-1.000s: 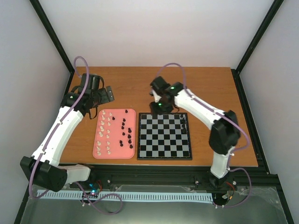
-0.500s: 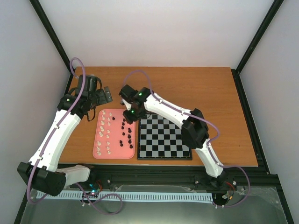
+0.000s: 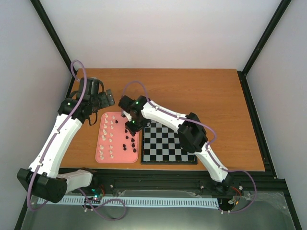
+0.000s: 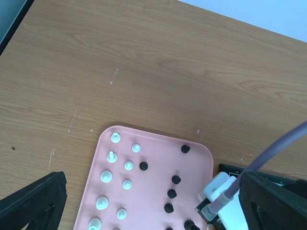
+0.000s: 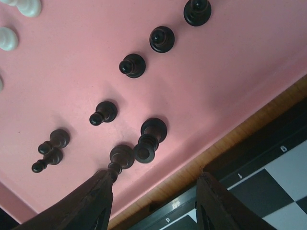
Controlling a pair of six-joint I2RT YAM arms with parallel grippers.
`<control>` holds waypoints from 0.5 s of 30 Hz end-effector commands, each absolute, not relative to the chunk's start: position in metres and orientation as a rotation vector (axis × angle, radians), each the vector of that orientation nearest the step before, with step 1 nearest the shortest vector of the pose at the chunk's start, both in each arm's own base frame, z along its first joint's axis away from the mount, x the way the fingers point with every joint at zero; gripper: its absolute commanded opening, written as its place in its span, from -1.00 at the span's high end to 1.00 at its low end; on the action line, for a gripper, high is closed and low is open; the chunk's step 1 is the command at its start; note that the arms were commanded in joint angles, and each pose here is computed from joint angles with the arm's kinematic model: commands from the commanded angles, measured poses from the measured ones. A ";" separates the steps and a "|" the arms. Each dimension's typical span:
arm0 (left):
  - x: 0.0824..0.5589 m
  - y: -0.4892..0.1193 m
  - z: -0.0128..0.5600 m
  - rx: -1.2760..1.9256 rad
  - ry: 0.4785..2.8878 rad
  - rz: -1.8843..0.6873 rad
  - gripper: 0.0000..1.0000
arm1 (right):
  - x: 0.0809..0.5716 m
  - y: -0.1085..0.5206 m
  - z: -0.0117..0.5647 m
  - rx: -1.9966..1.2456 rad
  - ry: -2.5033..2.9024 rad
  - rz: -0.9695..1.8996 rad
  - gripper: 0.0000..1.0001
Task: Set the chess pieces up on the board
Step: Pick up the chess piece from the storage box.
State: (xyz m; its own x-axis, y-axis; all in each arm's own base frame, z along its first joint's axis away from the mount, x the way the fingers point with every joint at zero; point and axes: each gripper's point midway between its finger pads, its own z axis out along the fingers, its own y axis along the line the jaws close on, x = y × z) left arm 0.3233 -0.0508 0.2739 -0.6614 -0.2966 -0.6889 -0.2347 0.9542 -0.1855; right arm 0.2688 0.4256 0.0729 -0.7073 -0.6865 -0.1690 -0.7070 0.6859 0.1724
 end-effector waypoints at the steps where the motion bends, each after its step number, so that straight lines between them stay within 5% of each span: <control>1: 0.317 -0.046 0.282 -0.386 2.297 -0.099 -0.99 | 0.265 0.434 0.069 -1.217 2.791 0.360 -0.10; 15: 0.316 -0.044 0.278 -0.389 2.307 -0.086 -0.99 | 0.264 0.441 0.057 -1.266 2.791 0.362 0.03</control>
